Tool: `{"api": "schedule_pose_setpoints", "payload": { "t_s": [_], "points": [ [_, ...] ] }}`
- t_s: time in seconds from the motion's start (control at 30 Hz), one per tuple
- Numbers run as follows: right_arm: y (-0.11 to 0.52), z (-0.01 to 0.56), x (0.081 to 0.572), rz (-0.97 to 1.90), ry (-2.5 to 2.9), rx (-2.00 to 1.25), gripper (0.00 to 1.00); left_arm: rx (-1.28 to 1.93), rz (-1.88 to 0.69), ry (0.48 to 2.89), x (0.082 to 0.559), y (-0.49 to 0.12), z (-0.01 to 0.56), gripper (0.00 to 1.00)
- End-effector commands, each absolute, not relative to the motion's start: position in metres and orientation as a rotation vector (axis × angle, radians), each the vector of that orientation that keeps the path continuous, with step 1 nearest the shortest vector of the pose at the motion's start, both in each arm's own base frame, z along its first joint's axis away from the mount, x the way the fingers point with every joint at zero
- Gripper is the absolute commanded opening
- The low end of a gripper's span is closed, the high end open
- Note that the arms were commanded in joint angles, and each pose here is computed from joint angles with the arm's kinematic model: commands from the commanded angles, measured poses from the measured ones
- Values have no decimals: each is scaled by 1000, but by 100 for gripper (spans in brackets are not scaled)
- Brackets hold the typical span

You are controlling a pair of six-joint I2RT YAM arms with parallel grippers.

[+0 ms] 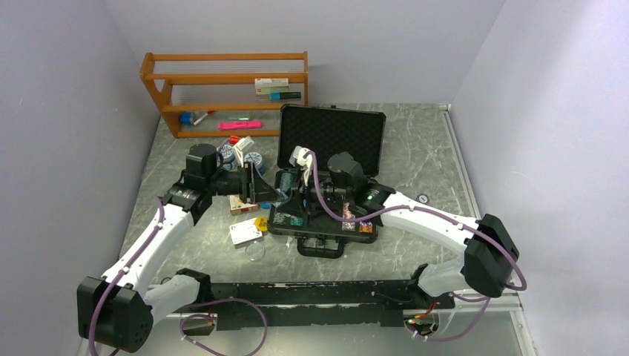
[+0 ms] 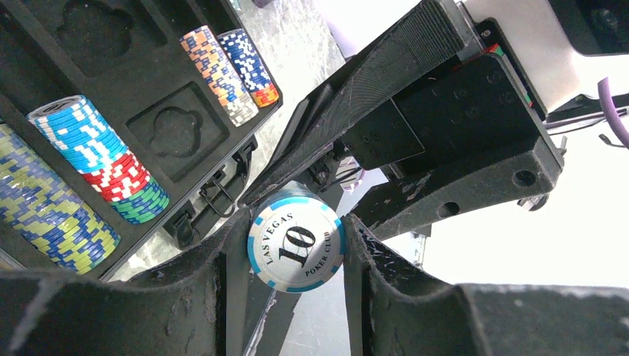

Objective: Pack up texas hold em set

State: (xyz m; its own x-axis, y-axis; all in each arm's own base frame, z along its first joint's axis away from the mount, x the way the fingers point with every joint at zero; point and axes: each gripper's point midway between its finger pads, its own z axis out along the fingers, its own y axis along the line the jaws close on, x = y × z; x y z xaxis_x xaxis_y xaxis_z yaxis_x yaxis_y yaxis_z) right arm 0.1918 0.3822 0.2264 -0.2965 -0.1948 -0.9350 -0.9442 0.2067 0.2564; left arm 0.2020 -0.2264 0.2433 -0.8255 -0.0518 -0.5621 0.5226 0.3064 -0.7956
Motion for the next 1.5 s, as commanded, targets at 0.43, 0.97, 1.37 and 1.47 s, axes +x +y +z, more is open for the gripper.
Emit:
{"api": "schedule_pose_setpoints", "payload": {
  "t_s": [0.43, 0.97, 1.37, 1.47],
  "points": [
    [366, 288, 195, 1149, 1509, -899, 0, 281, -954, 1811, 253, -180, 305, 97],
    [325, 231, 338, 590, 2066, 123, 0, 138, -634, 1697, 263, -129, 309, 94],
    [332, 170, 355, 579, 2263, 273, 0, 144, -652, 1694, 258, -130, 313, 94],
    [333, 155, 358, 548, 2306, 298, 0, 203, -687, 1666, 252, -137, 320, 96]
  ]
}}
